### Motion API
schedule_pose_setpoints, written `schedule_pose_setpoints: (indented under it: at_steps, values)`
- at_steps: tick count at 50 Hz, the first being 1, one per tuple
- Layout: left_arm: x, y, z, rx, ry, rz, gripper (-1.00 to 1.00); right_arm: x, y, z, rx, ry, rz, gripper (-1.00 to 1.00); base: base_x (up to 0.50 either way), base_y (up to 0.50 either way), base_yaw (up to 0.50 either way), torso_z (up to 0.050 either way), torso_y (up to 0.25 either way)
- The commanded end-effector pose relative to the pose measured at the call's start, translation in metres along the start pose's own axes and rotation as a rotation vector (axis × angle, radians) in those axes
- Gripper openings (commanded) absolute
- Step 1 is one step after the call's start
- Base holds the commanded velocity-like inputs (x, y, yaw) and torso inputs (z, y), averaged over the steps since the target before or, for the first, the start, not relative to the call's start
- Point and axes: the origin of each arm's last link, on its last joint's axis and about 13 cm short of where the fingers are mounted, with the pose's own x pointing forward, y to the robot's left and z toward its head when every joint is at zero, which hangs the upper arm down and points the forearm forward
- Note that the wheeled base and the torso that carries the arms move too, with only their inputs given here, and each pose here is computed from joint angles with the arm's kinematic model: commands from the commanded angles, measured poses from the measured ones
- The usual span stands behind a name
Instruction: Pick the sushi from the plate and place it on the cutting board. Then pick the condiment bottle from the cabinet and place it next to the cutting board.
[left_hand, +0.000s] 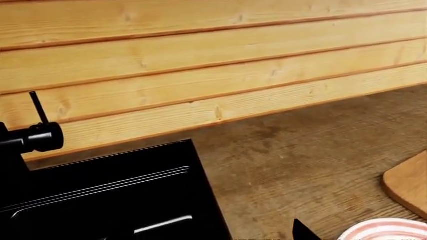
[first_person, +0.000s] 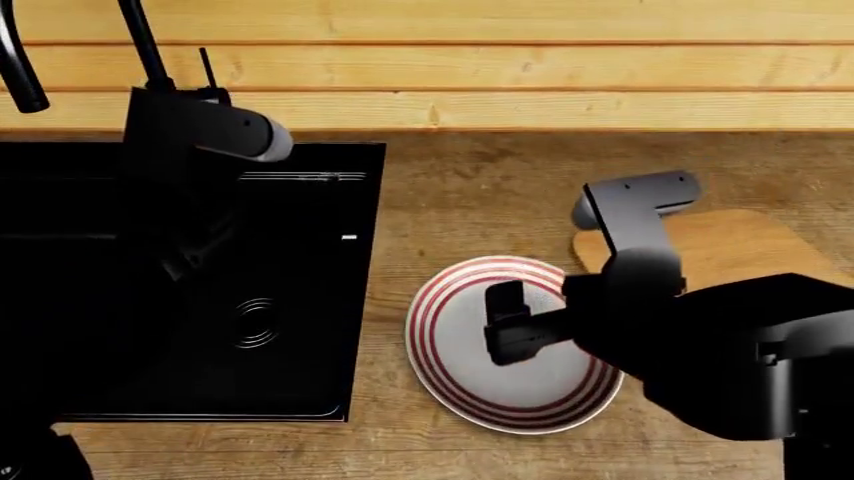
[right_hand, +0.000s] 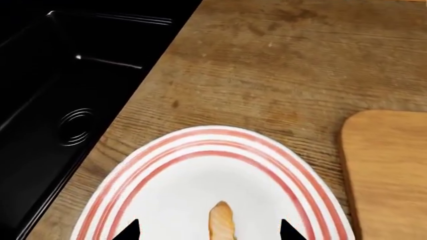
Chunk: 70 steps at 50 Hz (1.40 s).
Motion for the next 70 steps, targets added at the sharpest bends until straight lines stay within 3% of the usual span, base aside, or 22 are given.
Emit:
schedule_pose_setpoints:
  at_steps: [1,15,28,70]
  values:
    - [0.001,0.0,-0.003,0.0,0.007,-0.002,1.0,0.007,0.0,-0.003,-0.011,0.042,0.0,1.0,0.0,0.0,0.0,0.0,0.0]
    - [0.002,-0.002,-0.002,0.004,0.013,-0.007,1.0,0.004,0.001,0.014,-0.018,0.09,0.024,1.0,0.0,0.0,0.0,0.0,0.0]
    - [0.002,-0.002,-0.001,0.004,0.014,-0.008,1.0,0.012,0.0,0.011,-0.026,0.158,0.026,1.0,0.0,0.0,0.0,0.0,0.0]
    - [0.003,-0.001,-0.005,0.01,0.026,-0.01,1.0,0.043,-0.01,0.009,-0.034,0.205,0.013,1.0,0.0,0.0,0.0,0.0,0.0]
